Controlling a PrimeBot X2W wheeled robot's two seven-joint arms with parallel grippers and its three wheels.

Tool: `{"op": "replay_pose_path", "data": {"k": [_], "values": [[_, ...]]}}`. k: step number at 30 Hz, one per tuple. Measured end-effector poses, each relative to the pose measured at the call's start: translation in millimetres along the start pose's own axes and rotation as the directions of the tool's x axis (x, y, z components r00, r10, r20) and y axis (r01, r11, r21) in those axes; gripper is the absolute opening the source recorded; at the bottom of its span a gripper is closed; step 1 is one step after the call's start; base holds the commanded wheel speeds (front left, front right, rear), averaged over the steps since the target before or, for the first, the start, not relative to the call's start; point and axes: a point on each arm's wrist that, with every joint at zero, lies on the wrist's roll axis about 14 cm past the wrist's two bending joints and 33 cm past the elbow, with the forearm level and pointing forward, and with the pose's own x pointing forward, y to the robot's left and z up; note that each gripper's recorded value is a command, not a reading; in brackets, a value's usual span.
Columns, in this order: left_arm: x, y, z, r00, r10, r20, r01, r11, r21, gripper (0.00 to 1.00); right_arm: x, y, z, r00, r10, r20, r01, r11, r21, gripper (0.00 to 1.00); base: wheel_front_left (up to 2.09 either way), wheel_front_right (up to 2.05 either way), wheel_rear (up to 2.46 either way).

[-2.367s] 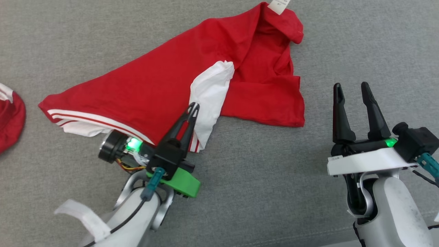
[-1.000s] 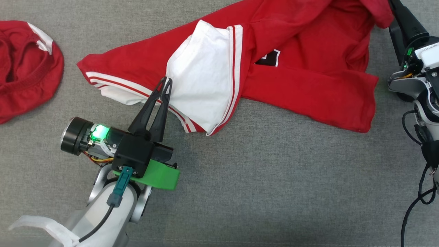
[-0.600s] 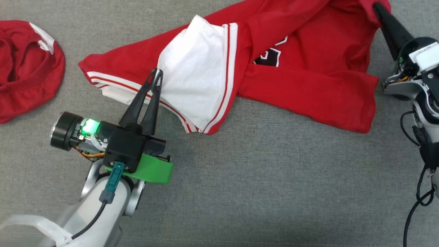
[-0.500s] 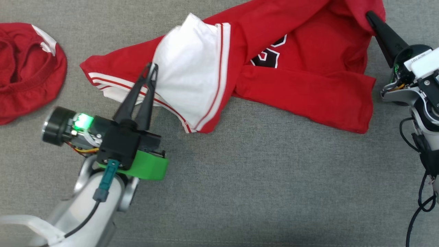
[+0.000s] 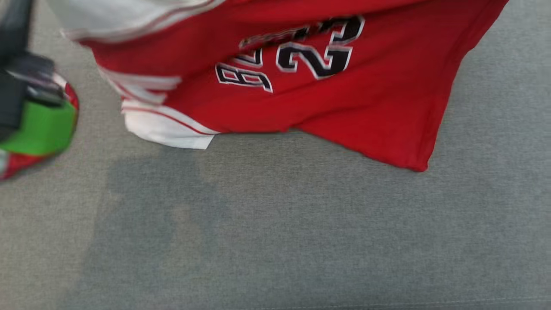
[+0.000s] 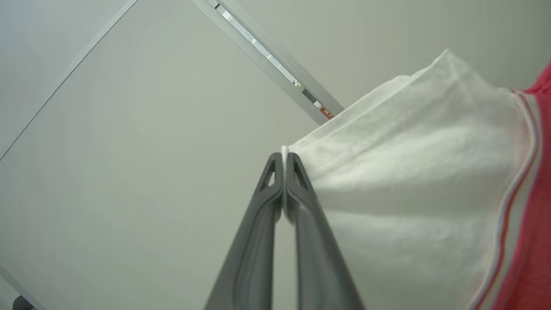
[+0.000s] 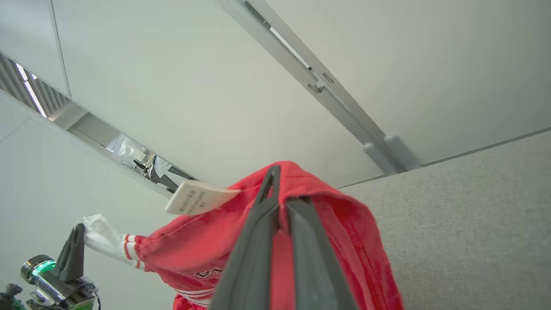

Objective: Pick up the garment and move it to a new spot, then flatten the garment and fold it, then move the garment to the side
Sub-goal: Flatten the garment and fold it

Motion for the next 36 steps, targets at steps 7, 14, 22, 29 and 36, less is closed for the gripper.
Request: {"op": "replay_pose_path", "data": {"k": [7, 14, 22, 29, 36], "values": [[61, 41, 24, 0.996, -0.046, 0.078, 0.036, 0.991, 0.126, 0.0, 25, 24, 60, 0.997, 0.049, 0.058, -0.039, 0.986, -0.164, 0.0, 0.0, 0.0, 0.0], [141, 69, 29, 0.984, -0.012, 0.178, -0.033, 0.969, 0.247, 0.0, 87, 26, 101, 0.982, 0.062, 0.18, 0.007, 0.932, -0.362, 0.0, 0.0, 0.0, 0.0], [201, 85, 53, 0.924, 0.095, 0.37, -0.228, 0.914, 0.335, 0.0, 131, 22, 121, 0.937, 0.139, 0.321, 0.056, 0.846, -0.53, 0.0, 0.0, 0.0, 0.0], [198, 27, 14, 0.911, 0.056, 0.408, -0.167, 0.956, 0.242, 0.0, 154, -42, 61, 0.976, 0.074, 0.207, 0.051, 0.838, -0.543, 0.0, 0.0, 0.0, 0.0], [141, -35, -83, 0.98, 0.021, 0.199, -0.027, 0.999, 0.03, 0.0, 138, -110, -37, 0.999, -0.043, 0.032, 0.052, 0.92, -0.389, 0.0, 0.0, 0.0, 0.0]]}}
